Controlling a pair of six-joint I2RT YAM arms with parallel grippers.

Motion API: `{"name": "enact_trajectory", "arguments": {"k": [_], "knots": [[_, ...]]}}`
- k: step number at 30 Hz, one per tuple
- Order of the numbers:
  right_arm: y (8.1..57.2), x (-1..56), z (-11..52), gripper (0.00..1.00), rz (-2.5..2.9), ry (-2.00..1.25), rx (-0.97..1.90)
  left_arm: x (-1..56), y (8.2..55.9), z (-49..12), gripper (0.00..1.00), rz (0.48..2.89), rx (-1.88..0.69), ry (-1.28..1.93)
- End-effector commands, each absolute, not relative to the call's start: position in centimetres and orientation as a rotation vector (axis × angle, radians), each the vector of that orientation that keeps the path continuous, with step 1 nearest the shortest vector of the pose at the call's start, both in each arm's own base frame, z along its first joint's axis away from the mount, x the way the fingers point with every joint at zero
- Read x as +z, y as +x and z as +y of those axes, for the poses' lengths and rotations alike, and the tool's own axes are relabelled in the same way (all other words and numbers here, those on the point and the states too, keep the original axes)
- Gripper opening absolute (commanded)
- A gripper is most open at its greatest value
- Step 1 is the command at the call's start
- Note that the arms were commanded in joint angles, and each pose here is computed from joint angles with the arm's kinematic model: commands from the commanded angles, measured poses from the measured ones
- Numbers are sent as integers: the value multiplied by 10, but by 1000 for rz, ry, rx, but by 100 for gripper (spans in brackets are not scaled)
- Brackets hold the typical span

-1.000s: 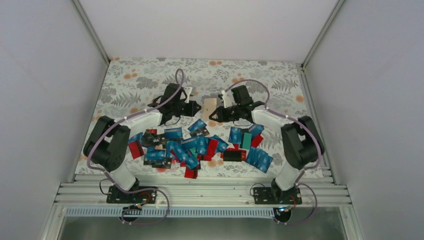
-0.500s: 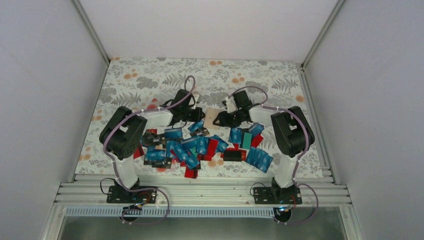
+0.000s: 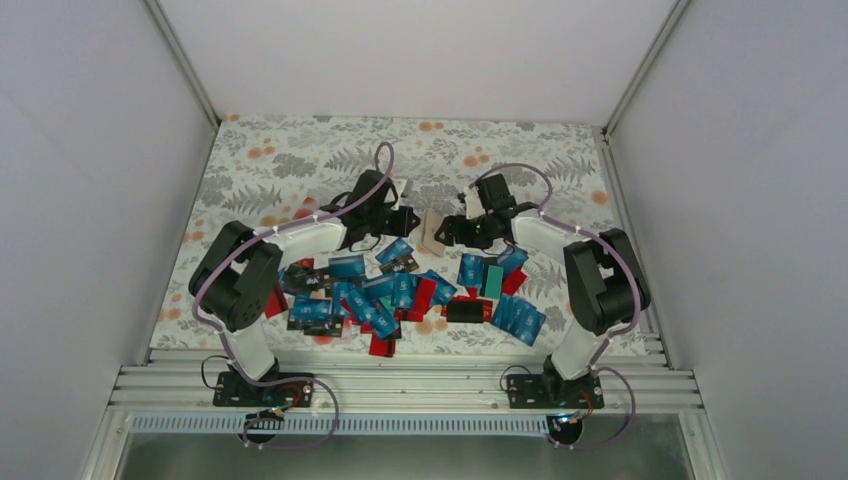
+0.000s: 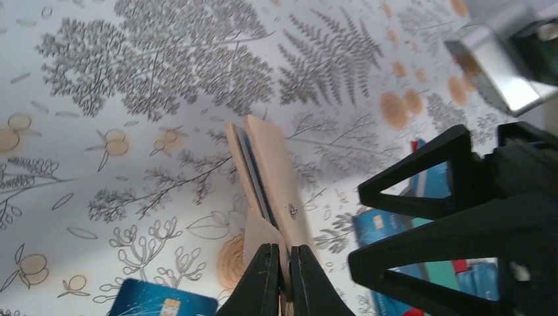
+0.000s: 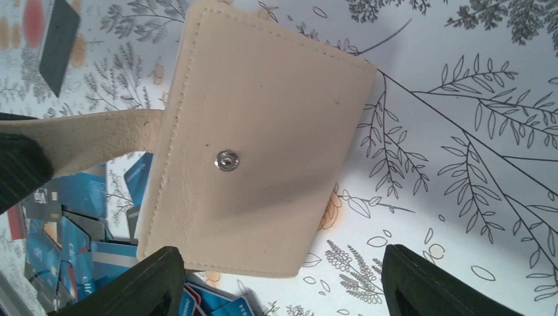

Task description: Put the credit cards into the card holder

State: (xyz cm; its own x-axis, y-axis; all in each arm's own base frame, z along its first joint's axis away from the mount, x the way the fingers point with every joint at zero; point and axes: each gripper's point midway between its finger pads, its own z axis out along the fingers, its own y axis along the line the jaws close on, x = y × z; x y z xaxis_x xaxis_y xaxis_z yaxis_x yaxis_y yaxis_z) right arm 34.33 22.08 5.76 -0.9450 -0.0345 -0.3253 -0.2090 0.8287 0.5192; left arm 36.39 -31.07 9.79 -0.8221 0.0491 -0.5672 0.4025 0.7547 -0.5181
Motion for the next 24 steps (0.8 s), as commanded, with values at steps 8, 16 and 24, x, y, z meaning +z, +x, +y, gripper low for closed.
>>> {"name": "enact_trajectory", "arguments": {"k": [8,16,24], "knots": [[349,70,234,72,2694,-191,874,138,364,-323,2,2331,-881,384],[350,80,238,66,2662,-199,910,133,364,-321,2,2345,-854,385],[349,101,234,63,2615,-204,901,126,365,-319,2,2361,-832,377]]}}
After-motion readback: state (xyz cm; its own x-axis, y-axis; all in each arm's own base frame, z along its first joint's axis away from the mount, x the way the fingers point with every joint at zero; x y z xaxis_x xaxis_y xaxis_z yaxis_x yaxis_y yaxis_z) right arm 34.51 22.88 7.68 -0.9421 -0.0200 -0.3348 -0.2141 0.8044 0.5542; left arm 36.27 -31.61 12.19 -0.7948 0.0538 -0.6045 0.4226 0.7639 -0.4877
